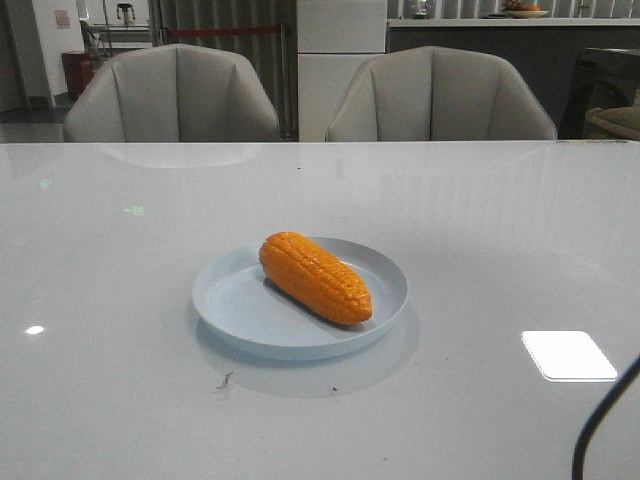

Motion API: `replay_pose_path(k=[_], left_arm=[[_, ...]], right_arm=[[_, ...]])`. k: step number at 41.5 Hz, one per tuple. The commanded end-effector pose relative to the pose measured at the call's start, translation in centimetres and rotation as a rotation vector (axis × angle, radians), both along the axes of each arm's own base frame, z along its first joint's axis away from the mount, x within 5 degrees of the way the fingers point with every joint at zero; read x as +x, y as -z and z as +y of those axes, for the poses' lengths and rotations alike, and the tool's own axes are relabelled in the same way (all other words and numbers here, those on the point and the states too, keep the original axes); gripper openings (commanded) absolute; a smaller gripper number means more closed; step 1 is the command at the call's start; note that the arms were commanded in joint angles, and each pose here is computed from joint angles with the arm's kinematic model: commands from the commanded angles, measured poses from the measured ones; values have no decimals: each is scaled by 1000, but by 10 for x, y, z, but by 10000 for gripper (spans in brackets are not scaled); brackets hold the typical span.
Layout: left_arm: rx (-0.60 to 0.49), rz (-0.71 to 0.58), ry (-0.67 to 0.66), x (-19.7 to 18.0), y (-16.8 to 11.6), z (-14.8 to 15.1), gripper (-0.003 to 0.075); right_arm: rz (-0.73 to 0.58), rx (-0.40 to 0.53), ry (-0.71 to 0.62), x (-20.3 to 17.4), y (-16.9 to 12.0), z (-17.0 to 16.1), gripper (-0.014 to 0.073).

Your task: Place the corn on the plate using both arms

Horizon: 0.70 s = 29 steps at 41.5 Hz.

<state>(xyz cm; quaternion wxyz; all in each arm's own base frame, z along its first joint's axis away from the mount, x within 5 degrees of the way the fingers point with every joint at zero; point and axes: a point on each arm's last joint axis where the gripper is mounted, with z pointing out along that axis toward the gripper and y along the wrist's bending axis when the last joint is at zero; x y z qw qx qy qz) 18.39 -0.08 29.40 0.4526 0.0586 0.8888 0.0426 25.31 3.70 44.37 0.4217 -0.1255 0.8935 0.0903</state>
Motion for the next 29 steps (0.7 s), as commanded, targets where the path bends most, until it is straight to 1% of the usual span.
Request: replay_pose_path(k=[1,5,9,12,13,15,20,24,29], left_arm=[[-9,-107,3,3,-16,-1,546],[-9,-107,3,3,-16,-1,546],[-9,-107,3,3,-16,-1,546],[-9,-107,3,3,-16,-1,546],[-9,-107,3,3,-16,-1,546],[-9,-111,3,3,-17,-1,546],[-10,-136,6,4,-19,-1,546],[-11,-153,7,5,-20,-1,546],[-11,-158,8,5,-21,-1,546]], right_arm=[[-168,23,98,-30,-2,-17,623],[-205,0,165,-57,18,-29,623],[-209,-34,212,-82,44,-36,623],[-195,-54,226,-100,64,-38,623],[-200,-55,227,-105,66,-38,623],[-179,-57,227,-115,81,-37,623],[-166,-56,229,-134,105,-35,623],[-175,-55,231,-142,114,-35,623],[-175,-56,229,-145,115,-35,623]])
